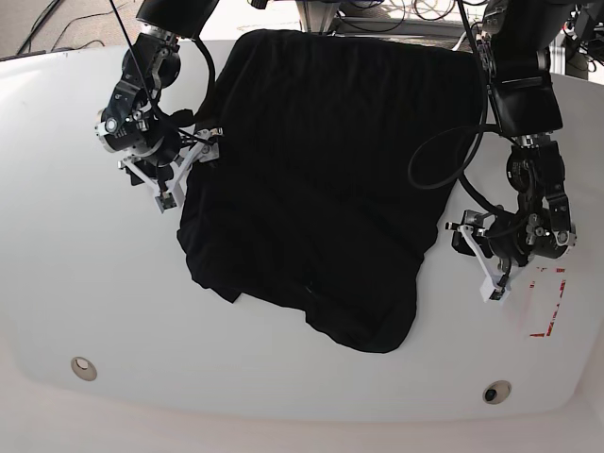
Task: Layout the t-shirt on the table in an organized manner, then fold the t-shirt properly
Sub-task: 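Pull the shirt edges apart with both grippers to straighten it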
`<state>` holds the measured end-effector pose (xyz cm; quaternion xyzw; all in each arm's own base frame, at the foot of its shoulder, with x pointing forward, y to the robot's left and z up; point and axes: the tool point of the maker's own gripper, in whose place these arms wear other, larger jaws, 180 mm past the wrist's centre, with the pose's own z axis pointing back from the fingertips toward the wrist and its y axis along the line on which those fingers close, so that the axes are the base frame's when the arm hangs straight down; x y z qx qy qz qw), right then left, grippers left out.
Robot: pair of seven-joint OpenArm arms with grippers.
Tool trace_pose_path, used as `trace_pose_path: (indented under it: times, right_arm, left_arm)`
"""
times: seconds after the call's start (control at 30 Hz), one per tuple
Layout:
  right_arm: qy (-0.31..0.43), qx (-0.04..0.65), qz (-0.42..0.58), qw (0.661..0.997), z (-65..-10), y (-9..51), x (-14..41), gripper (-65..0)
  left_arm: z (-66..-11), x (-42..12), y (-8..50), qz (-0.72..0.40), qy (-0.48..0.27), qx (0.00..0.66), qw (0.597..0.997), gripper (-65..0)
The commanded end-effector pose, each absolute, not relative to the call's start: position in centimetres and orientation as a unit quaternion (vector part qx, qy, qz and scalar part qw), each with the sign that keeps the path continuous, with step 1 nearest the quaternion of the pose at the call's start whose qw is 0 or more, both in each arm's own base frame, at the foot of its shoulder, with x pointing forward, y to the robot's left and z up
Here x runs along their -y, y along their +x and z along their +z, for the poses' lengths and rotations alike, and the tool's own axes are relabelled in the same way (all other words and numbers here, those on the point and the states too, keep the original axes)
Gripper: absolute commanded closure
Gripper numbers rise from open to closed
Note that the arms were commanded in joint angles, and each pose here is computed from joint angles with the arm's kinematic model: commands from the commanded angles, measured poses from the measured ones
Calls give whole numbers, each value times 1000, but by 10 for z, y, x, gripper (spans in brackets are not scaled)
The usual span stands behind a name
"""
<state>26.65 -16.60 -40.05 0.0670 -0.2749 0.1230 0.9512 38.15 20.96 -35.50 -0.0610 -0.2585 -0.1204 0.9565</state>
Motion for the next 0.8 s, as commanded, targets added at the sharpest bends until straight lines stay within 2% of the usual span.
trace_pose_path:
  times: [0.0, 0.2, 0.37, 0.67, 0.77]
  right_arm:
    - [45, 332, 136, 932, -361, 300, 174, -648]
    - [24, 362, 175, 915, -332, 334, 173, -650]
    - [27, 381, 240, 893, -312, 356, 140, -650]
    - [71, 383, 319, 864, -320, 384, 84, -650]
    - [77, 379, 333, 860, -324, 393, 79, -625]
  left_arm:
    - [-327, -211, 394, -130, -49, 300, 944, -375]
    - [-321, -215, 377, -146, -26, 295, 944, -382]
    - [-326, -212, 359, -157, -19, 290, 944, -382]
    - [-338, -204, 323, -176, -13, 278, 944, -382]
    - [-340, -202, 314, -181, -12, 276, 944, -382]
